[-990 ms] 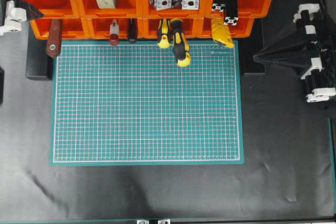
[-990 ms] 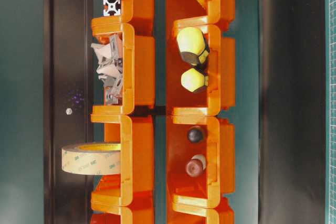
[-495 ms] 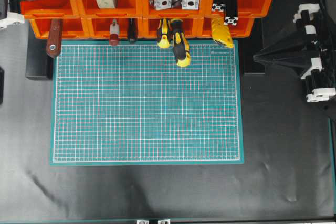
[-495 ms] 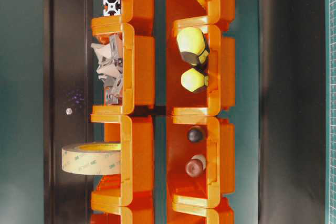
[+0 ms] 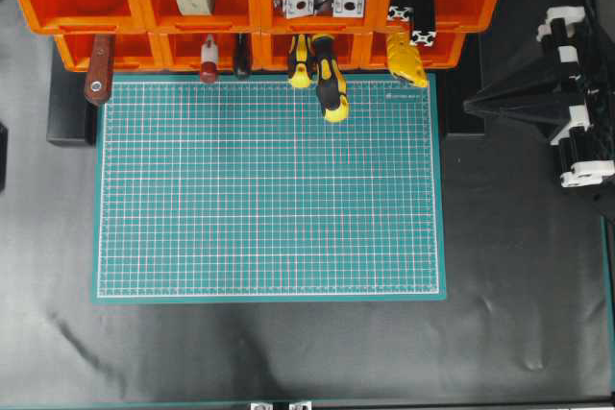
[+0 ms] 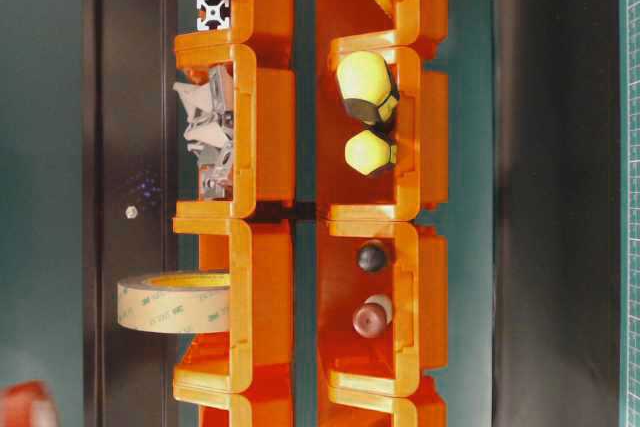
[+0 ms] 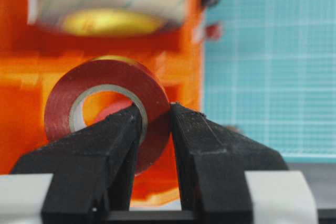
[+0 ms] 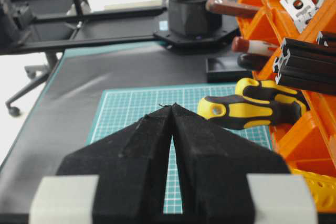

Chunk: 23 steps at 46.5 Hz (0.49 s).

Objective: Pick vinyl tape from container rack with left arm.
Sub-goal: 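Close the left gripper on the red vinyl tape roll's rim, then lift the red tape out of the bin and carry it onto the mat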

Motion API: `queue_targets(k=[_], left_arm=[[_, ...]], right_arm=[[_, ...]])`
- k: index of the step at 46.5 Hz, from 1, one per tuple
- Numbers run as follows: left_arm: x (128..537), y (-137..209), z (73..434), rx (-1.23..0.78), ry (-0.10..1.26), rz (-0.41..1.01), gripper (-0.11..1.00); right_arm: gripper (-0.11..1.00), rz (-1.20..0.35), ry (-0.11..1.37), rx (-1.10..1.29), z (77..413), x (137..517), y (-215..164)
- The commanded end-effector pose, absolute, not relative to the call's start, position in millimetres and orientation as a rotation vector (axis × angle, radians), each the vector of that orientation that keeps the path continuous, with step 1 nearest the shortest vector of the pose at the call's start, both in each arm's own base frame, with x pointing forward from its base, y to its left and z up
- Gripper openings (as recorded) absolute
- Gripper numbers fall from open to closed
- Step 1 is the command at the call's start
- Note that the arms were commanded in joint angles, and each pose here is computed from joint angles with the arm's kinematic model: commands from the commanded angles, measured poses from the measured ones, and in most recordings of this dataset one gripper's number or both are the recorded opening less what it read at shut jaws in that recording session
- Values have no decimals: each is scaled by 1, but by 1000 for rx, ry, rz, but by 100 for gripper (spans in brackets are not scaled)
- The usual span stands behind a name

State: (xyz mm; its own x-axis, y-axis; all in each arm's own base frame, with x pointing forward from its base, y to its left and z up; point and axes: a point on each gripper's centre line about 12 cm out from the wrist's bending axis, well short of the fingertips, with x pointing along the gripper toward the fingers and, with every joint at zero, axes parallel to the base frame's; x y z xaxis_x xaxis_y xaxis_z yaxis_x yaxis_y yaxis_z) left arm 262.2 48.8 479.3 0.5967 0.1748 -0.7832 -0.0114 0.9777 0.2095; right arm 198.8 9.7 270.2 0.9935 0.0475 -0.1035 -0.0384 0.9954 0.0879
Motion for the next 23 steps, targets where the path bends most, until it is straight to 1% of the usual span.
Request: queue_targets(k=[1, 7, 12, 17, 23], left_arm=[[260, 27, 505, 195, 835, 61, 18], [263, -2, 509, 159, 792, -7, 18], [271, -27, 500, 145, 798, -73, 18], [286, -53, 475, 149, 848, -134, 18], [306, -73, 436, 181, 906, -178, 18]], right_arm=[[1, 46, 67, 87, 283, 201, 10], [1, 46, 63, 87, 284, 200, 10], [1, 46, 61, 89, 285, 200, 10], [1, 45, 63, 89, 284, 200, 10], [1, 37, 63, 89, 284, 200, 8]])
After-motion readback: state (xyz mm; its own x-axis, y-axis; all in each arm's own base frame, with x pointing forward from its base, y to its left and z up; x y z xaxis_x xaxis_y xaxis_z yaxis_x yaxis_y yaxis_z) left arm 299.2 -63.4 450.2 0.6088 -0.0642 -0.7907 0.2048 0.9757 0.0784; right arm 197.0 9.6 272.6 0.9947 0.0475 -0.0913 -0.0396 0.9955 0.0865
